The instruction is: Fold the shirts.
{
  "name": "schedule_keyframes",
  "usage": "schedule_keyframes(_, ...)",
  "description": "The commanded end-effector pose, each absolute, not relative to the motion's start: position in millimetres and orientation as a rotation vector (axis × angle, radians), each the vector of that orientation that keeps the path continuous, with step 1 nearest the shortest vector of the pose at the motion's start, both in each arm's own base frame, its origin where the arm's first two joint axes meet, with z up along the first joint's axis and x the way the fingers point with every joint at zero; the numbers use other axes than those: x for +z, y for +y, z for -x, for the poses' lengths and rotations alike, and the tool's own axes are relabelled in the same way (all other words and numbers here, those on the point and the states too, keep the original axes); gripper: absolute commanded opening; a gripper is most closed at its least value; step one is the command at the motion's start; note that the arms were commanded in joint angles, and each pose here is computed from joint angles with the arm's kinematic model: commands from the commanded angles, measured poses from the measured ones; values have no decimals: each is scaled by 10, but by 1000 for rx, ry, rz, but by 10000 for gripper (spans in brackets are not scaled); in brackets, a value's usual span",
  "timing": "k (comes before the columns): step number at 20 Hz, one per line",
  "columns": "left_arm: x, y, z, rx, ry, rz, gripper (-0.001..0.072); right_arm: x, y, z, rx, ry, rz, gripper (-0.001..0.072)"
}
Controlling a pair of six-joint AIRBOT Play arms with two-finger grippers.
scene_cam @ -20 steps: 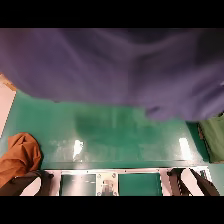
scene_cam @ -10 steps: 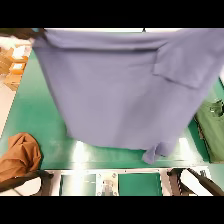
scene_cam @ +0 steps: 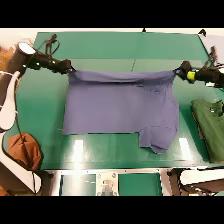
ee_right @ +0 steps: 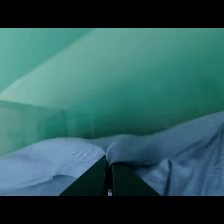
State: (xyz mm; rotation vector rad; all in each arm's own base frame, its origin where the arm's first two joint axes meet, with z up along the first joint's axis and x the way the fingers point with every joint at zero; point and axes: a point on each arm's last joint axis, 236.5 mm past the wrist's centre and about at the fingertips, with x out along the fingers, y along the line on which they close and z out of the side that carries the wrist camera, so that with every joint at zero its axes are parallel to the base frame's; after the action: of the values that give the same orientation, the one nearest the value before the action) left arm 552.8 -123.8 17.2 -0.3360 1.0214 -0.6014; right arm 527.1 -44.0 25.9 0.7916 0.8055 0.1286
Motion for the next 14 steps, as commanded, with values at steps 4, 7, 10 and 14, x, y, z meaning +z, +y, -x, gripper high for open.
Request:
schedule_keyframes(4, -257, -1164, -5527, -586, 1093, 338, 27, -199, -493, -5314, 152, 925, -840, 13)
schedule_keyframes(7, -348, -1098, -5115, -658, 1255, 318, 27, -47, -584, -5027, 208, 1007, -799, 13)
schedule_keyframes(10, -366, -1092, -4754, -731, 1389, 307, 27, 35, -618, -4722, 234, 1093, -749, 13)
schedule_keyframes(14, -378, -1071, -4549, -761, 1472, 293, 27, -151, -679, -4306, 183, 1280, -669, 13)
